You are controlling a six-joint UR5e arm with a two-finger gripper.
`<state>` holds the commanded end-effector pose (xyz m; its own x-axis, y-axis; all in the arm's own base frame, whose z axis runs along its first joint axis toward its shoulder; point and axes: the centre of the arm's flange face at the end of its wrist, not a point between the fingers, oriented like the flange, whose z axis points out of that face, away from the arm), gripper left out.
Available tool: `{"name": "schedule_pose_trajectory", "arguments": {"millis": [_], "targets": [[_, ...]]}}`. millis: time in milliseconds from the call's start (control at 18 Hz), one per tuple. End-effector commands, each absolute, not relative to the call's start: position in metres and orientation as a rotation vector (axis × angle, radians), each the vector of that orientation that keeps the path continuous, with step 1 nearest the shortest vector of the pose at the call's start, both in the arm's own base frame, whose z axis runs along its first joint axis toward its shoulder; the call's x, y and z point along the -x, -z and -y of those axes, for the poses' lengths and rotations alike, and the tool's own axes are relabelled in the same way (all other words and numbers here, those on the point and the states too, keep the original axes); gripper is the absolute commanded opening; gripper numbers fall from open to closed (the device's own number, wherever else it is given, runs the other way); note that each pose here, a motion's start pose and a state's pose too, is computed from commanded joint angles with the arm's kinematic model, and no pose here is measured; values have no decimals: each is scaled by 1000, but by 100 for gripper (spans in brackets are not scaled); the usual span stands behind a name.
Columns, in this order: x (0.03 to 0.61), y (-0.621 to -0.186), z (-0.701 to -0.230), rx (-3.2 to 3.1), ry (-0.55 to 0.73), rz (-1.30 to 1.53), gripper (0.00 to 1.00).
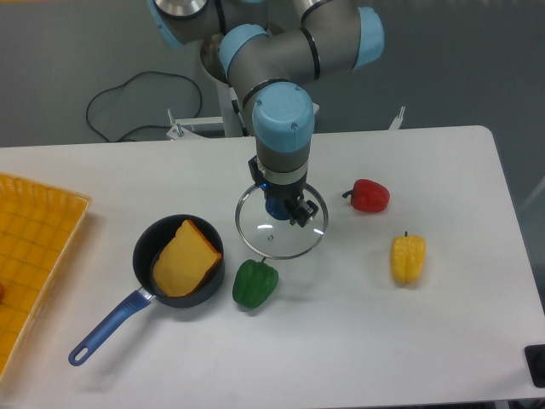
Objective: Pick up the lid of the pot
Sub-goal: 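Lift the glass lid by its knob and tilt it up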
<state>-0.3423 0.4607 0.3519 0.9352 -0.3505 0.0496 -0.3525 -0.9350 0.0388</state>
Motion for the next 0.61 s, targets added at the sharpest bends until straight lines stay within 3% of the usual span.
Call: {"name": "schedule_pose_trajectory", "arguments": {"millis": [611], "targets": [[342,-359,-460,-3058,-52,550,44]]}}
